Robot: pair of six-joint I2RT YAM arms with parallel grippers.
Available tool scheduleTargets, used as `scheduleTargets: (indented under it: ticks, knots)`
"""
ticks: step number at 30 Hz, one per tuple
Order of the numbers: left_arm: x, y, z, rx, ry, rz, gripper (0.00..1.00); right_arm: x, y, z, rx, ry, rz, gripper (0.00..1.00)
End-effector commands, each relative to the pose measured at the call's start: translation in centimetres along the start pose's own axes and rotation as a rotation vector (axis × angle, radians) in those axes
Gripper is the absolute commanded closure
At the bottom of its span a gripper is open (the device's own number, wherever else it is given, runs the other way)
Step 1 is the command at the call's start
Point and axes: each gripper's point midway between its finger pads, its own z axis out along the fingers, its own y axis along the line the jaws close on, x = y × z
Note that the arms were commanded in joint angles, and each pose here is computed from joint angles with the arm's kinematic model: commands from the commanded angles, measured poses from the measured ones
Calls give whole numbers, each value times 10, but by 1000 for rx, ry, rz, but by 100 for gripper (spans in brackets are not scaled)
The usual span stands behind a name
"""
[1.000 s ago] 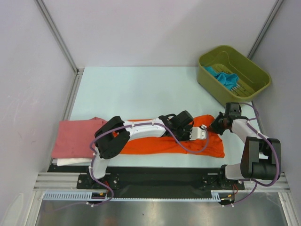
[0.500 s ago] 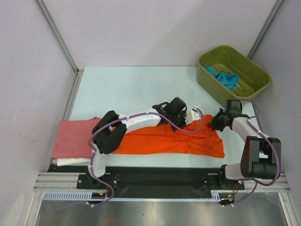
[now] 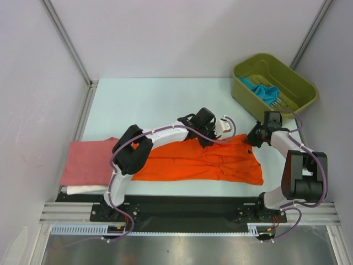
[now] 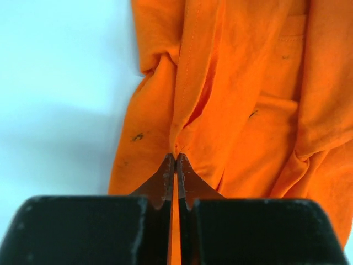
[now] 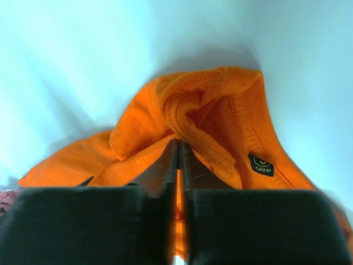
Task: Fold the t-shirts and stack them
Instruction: Fold the tshirt
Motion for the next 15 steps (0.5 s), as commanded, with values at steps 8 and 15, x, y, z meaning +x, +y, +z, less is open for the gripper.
scheduleTargets:
  ticks: [8, 15]
  knots:
    - [-20, 52, -22, -227, -32, -170, 46, -48, 27, -35, 77, -192, -170, 60]
    - [-7, 78, -36, -317, 24, -303, 51, -26, 1, -61, 181, -149, -185, 77]
